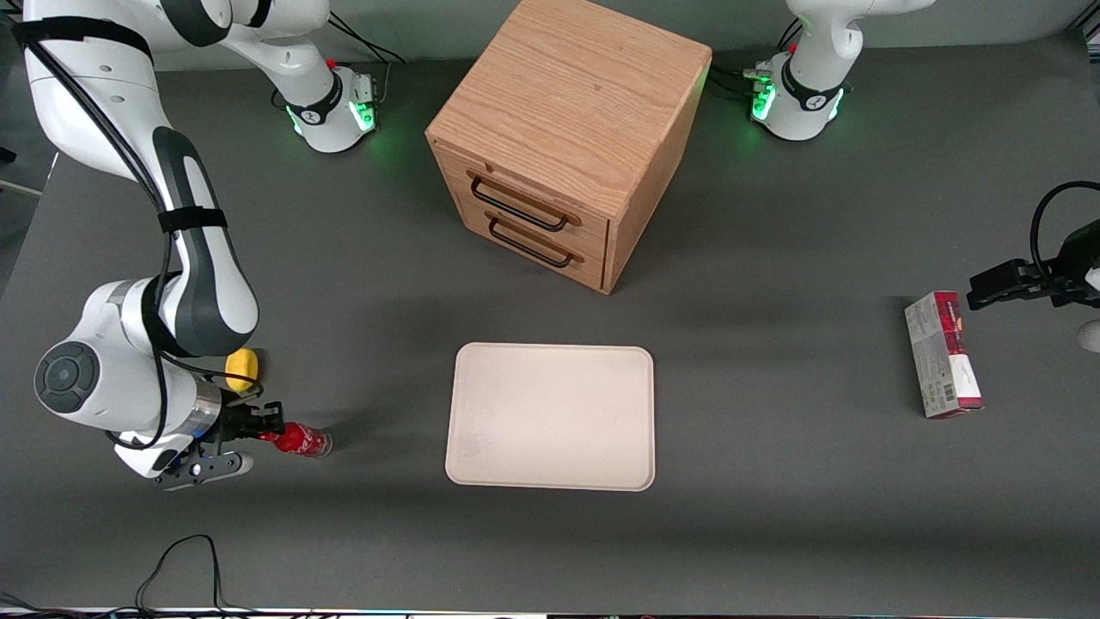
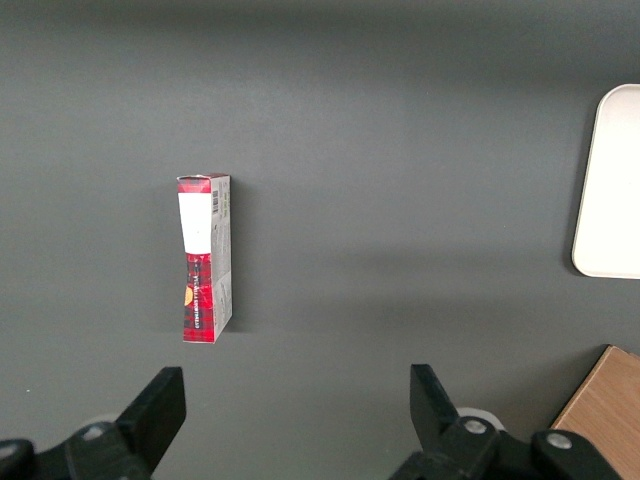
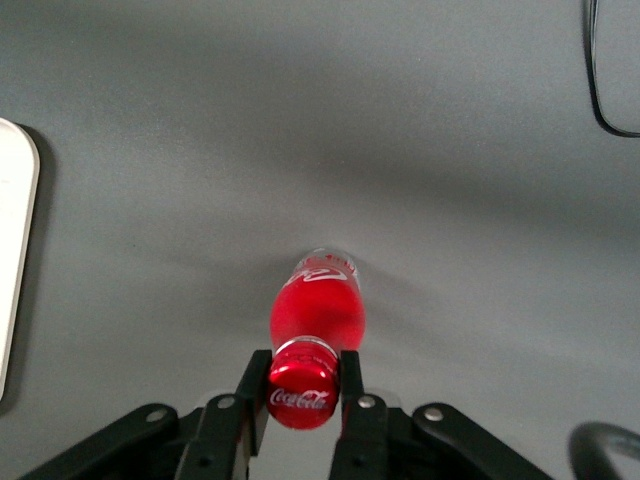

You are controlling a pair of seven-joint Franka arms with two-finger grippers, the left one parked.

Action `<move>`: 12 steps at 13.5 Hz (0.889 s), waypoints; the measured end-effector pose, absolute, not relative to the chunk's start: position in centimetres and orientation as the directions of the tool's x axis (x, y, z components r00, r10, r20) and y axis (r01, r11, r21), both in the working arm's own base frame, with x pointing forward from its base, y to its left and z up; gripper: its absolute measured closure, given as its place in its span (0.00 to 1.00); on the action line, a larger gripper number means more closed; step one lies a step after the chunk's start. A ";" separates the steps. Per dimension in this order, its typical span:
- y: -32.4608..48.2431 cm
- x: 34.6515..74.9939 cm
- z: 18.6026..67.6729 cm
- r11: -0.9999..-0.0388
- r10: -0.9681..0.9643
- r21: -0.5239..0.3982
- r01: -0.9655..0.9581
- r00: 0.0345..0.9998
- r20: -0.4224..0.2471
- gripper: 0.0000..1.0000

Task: Place coke bottle on tray
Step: 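Close the right gripper on the bottle and lift it, then carry the held bottle over the white tray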

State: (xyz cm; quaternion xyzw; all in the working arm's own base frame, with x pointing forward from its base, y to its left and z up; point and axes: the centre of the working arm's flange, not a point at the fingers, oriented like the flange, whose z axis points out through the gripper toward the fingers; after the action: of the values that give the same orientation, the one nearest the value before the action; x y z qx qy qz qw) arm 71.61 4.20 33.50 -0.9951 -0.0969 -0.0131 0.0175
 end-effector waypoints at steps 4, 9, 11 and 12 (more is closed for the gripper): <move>4.2 71.4 34.9 -0.980 0.194 -0.036 0.194 0.981 0.012 0.69; 3.7 68.0 47.5 -0.979 0.200 -0.052 0.197 0.976 -0.082 0.69; 2.8 65.2 53.0 -0.981 0.190 -0.051 0.186 0.977 -0.097 0.69; 2.4 63.5 55.7 -0.982 0.185 -0.051 0.181 0.978 -0.100 0.69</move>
State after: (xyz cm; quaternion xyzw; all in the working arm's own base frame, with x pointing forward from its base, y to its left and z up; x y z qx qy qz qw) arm 63.50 2.36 55.67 -0.9942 -0.0922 0.0520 0.0207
